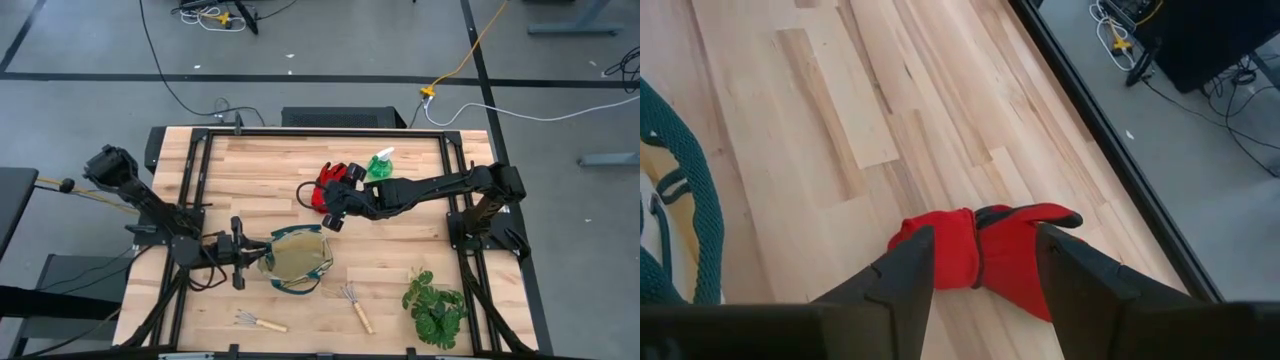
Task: Pick & Place Garden tools in Gardening bag
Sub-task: Put the shear scissors into the gardening bag
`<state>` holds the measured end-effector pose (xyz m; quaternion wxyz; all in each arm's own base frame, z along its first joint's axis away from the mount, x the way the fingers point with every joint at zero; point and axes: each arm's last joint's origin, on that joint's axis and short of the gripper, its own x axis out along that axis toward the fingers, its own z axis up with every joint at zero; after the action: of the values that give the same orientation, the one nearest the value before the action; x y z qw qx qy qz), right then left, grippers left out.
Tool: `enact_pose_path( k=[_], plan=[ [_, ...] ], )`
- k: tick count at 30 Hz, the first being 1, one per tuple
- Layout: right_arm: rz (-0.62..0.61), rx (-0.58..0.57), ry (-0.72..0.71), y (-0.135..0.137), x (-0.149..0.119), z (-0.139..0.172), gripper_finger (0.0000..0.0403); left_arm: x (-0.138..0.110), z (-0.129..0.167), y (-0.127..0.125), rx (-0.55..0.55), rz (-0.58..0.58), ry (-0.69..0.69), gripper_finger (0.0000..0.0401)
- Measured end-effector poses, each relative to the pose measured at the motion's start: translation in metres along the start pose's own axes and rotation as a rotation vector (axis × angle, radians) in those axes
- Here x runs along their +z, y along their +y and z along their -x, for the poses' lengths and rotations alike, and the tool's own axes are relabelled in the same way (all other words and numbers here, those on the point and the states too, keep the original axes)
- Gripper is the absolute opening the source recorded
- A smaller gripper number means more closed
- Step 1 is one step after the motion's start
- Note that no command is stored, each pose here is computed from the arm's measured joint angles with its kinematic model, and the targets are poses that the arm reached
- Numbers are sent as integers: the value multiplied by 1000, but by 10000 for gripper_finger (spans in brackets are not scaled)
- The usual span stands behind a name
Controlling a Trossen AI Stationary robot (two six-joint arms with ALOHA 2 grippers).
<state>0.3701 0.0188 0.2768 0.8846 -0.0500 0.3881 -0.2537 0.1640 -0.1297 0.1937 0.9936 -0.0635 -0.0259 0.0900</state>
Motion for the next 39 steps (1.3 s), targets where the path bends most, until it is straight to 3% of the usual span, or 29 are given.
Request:
enact_pose_path(
  k=[17,29,39],
  plan=[
    [-3,4,-16,1,2,0,178,-25,-4,-6,28,-44,56,48],
    [-3,4,-16,0,2,0,178,-26,-4,-5,46,-46,59,51],
    [-2,5,-16,1,2,0,178,-28,-4,-7,-8,-57,74,73]
  ],
)
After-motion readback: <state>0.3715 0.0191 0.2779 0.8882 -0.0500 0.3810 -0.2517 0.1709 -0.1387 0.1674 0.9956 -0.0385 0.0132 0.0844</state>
